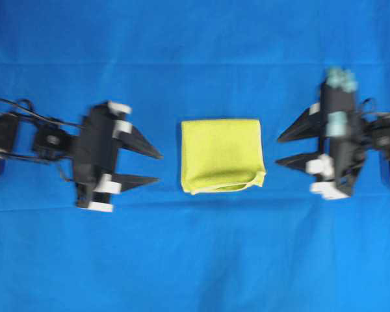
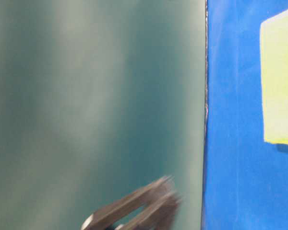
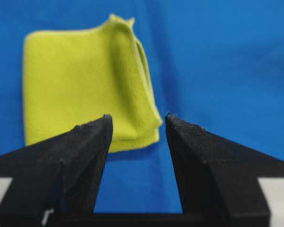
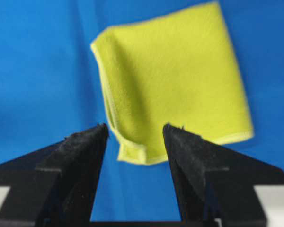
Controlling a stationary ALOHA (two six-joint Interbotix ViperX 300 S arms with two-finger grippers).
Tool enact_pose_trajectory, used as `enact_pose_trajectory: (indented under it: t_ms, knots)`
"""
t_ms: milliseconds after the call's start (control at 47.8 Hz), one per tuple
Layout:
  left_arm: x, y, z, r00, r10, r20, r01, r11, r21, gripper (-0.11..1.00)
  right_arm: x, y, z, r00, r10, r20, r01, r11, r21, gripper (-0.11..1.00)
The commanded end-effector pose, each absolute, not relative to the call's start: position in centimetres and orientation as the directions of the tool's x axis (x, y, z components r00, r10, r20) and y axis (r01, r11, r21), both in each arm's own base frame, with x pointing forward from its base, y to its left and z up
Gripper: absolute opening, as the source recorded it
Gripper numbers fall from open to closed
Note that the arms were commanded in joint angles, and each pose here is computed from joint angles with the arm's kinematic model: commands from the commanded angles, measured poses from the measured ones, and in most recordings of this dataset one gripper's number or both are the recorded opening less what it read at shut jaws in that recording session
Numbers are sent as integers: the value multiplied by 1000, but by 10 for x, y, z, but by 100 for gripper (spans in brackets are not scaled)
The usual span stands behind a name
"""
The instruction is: Fold the yellow towel.
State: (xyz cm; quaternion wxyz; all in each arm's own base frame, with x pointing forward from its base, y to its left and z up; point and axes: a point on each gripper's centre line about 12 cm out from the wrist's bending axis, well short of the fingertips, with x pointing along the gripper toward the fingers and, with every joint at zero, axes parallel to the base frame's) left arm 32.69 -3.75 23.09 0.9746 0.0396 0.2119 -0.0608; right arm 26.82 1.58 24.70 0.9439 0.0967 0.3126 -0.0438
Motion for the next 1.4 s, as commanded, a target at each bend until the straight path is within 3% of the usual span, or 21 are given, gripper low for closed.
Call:
enact_pose_trajectory:
  t_ms: [0,335,690,941,1380]
  knots:
    - [313,-37,252,931,-108,-350,135,989,54,46,254,10,268,848,-37,-528,138,978,153,55]
    - [249,-27,274,972,-102,-212,116,992,56,46,200,-4,287,925,-79,-371,135,983,127,55]
    - [192,-18,260,988,-90,-122,96,994,46,46,160,-15,258,943,-125,-308,173,975,136,55]
    - [169,-13,239,992,-75,-104,79,996,39,46,152,-18,230,944,-137,-301,186,973,139,55]
    - [163,-6,229,993,-35,-112,40,999,36,46,155,-18,223,943,-131,-306,182,973,144,55]
